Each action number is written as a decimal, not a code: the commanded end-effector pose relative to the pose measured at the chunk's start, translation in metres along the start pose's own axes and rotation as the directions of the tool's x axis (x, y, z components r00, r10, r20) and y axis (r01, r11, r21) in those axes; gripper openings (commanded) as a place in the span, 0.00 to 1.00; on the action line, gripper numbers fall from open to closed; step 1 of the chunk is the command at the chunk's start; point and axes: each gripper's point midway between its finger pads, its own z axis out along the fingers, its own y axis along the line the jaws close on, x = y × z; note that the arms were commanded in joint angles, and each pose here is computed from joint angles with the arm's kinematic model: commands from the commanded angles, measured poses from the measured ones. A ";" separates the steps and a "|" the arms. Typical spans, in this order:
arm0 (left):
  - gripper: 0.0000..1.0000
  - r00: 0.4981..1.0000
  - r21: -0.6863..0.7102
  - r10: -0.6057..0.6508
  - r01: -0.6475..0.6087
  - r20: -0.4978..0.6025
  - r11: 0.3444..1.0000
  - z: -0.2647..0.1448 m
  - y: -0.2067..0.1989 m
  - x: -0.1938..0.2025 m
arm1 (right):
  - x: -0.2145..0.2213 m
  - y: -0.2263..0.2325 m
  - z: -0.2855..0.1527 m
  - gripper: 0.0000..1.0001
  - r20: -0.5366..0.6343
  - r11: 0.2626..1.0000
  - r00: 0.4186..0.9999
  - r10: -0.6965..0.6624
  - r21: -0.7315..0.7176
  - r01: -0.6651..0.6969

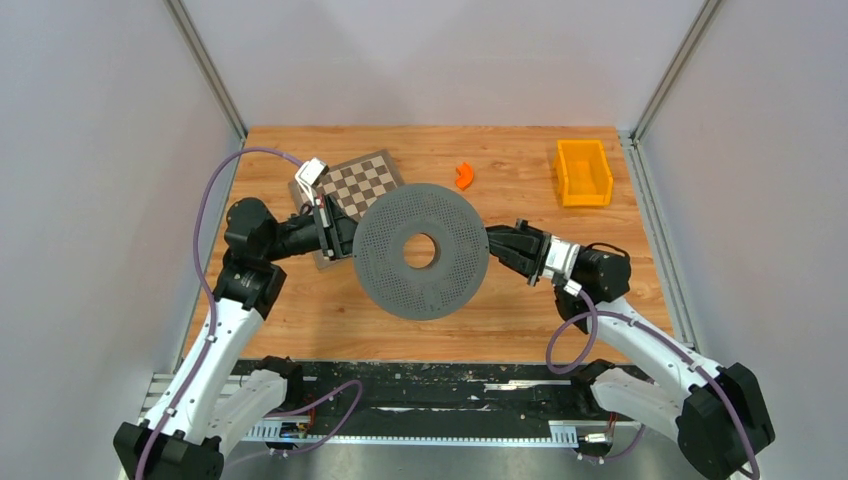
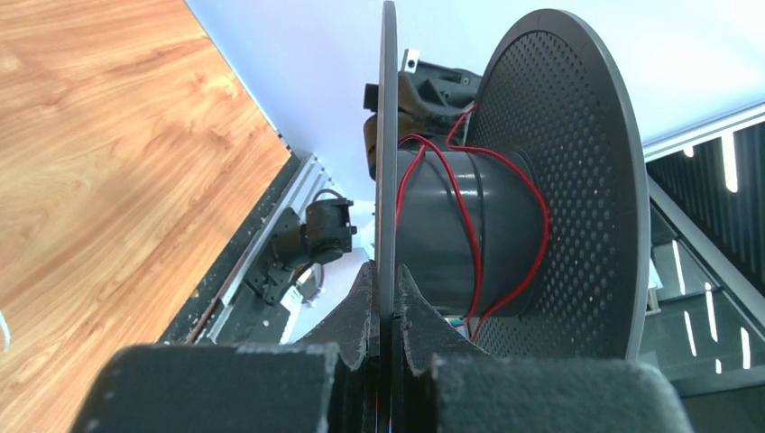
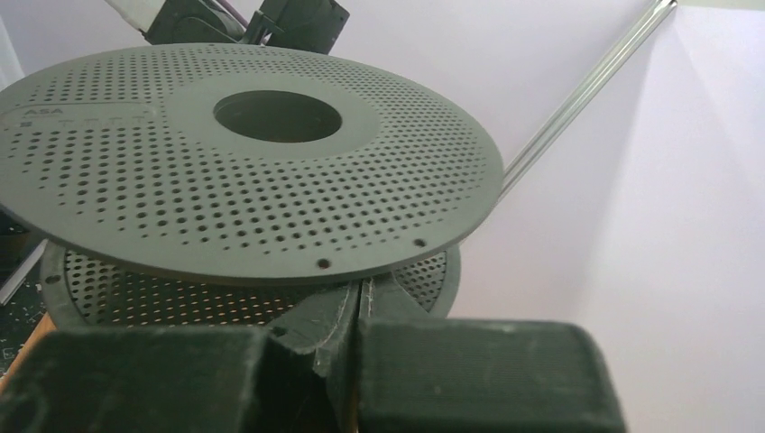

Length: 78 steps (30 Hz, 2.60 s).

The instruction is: Wrap the cables

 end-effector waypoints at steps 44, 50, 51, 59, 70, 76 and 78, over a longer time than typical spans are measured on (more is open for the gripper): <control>0.00 0.994 -0.029 -0.028 0.031 0.108 0.999 -0.001 0.005 -0.013 | 0.008 -0.009 -0.006 0.19 -0.046 0.960 0.988 0.150 0.247 -0.134; 0.00 0.993 -0.016 -0.003 0.005 0.118 1.000 -0.002 -0.003 -0.015 | 0.042 -0.013 -0.019 0.30 -0.165 0.918 0.950 0.264 0.345 -0.195; 0.00 0.993 -0.014 -0.002 0.003 0.118 1.000 -0.002 -0.003 -0.014 | 0.046 -0.013 -0.022 0.30 -0.179 0.910 0.943 0.282 0.360 -0.204; 0.00 0.993 -0.006 0.002 -0.001 0.121 1.000 -0.003 -0.005 -0.014 | 0.045 -0.035 -0.042 0.35 -0.231 0.840 0.914 0.333 0.513 -0.176; 0.00 0.983 -0.210 0.082 -0.046 0.164 0.977 -0.006 0.037 -0.024 | 0.056 -0.074 -0.112 0.37 -0.259 0.511 0.785 0.563 0.856 -0.083; 0.00 0.982 -0.325 0.089 -0.031 0.166 0.945 0.005 0.093 -0.037 | 0.016 -0.083 -0.103 0.44 -0.157 0.456 0.788 0.595 0.873 -0.171; 0.00 0.984 -0.350 0.081 -0.022 0.156 0.937 0.014 0.115 -0.039 | 0.008 -0.081 -0.099 0.44 -0.147 0.456 0.769 0.622 0.867 -0.203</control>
